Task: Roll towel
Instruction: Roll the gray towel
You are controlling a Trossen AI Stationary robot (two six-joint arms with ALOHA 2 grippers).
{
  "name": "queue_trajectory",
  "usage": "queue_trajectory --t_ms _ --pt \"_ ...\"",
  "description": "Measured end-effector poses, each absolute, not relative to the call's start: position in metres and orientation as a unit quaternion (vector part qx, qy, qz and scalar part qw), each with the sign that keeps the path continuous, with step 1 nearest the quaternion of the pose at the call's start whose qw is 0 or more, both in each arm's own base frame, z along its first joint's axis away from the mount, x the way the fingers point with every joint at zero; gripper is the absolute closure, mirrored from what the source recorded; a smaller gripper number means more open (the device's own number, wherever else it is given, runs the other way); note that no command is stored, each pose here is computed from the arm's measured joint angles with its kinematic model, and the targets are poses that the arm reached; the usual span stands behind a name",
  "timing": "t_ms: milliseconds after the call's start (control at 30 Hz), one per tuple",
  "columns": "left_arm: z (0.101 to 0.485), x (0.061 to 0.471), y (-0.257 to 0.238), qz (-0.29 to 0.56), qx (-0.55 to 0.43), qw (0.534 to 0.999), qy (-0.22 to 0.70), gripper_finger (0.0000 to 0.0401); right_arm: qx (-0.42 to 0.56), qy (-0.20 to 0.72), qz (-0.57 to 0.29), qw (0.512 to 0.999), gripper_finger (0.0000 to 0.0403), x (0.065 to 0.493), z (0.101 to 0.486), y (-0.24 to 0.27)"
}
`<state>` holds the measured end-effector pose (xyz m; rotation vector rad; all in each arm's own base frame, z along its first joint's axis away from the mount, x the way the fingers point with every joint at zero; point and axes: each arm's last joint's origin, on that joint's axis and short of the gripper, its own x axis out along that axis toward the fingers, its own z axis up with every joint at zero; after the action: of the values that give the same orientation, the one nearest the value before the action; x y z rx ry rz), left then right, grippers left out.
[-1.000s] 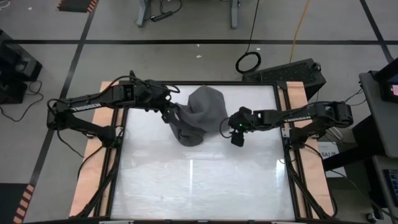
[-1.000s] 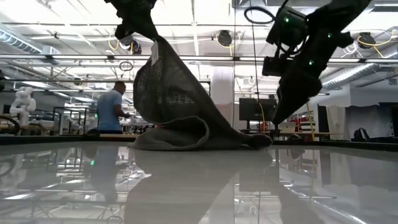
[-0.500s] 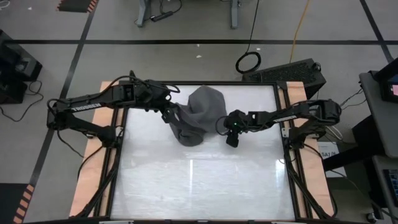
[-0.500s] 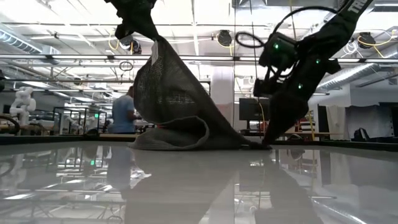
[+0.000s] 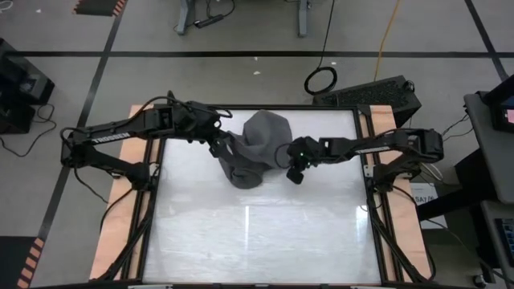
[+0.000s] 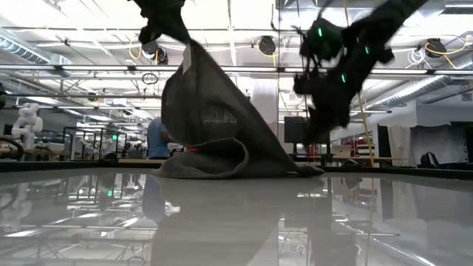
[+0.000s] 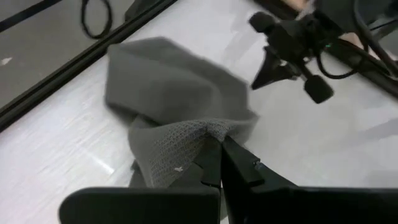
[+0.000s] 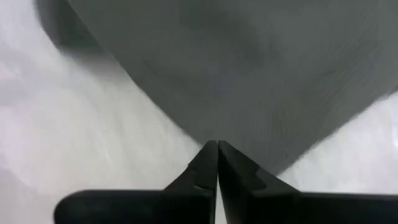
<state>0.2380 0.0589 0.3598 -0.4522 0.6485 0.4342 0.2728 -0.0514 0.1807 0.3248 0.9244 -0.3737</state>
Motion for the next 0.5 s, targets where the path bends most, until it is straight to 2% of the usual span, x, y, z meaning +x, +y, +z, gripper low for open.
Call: queue_trajectory --t_ms 300,400,500 --pt "0.418 0.224 0.056 0.185 -0.19 0.944 0.196 0.0401 0.151 0.386 -0.22 0.883 0.0402 0.27 0.304 -0.053" --pt "0.433 0.218 0.057 0.195 -0.16 0.953 0.169 0.0401 0.143 0.375 -0.212 0.891 0.0396 0.27 0.317 -0.052" --pt "0.437 0.213 0.06 0.21 -0.14 0.954 0.162 0.0401 0.149 0.375 -0.187 0.896 0.0375 0.274 0.308 -0.048"
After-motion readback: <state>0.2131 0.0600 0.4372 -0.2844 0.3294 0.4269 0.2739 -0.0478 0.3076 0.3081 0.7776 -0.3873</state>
